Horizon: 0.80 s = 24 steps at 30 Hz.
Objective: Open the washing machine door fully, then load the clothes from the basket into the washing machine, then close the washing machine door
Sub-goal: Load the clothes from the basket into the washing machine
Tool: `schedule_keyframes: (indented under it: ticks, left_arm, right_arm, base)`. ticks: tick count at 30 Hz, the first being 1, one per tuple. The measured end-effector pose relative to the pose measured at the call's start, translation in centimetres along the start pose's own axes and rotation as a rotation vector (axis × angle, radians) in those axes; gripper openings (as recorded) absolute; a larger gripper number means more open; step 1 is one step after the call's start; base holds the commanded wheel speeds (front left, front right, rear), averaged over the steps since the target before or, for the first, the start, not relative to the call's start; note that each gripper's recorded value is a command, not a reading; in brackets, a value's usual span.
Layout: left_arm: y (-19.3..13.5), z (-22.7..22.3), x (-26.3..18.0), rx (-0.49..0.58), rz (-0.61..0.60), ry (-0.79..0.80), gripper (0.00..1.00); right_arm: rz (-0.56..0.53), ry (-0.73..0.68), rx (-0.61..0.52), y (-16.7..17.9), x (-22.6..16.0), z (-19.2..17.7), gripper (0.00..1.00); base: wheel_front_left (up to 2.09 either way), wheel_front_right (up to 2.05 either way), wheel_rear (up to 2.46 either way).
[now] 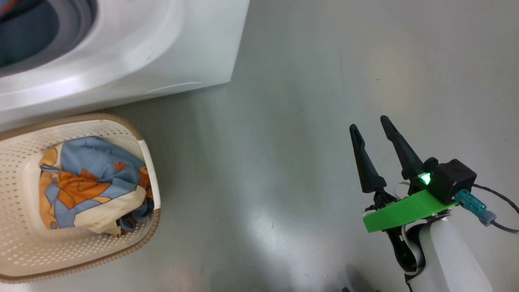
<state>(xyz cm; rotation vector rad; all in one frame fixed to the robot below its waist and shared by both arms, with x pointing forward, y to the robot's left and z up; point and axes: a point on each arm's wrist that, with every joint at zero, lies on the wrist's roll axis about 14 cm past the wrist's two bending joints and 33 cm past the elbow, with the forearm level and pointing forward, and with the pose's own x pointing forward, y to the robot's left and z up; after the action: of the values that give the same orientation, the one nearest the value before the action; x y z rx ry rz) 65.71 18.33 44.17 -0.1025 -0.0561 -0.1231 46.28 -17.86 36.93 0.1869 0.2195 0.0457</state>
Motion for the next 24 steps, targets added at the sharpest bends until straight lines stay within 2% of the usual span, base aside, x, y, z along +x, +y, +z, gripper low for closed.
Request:
schedule_keyframes:
  ticks: [9, 13, 19, 24]
  left_arm:
    - [-1.1, -0.4, 3.5, 0.006, -0.053, 0.049, 0.00]
    - [-1.4, -1.9, 5.2, -0.037, -0.063, 0.131, 0.00]
    - [-0.8, -2.8, 7.4, -0.037, -0.074, 0.180, 0.00]
    - [-1.0, -5.4, 8.0, -0.036, -0.095, 0.233, 0.00]
  right_arm:
    - [-0.011, 0.024, 0.025, -0.3, 0.1, -1.0, 1.00]
    - [-0.021, 0.049, 0.029, -0.7, 0.3, -2.1, 1.00]
    - [-0.017, 0.069, 0.047, -0.8, 1.5, -3.5, 1.00]
    - [-0.014, 0.097, 0.059, -0.8, 2.1, -4.9, 1.00]
  base:
    - [0.00, 0.00, 0.00]
    - [0.00, 0.00, 0.00]
    - [0.00, 0.00, 0.00]
    - [0.00, 0.00, 0.00]
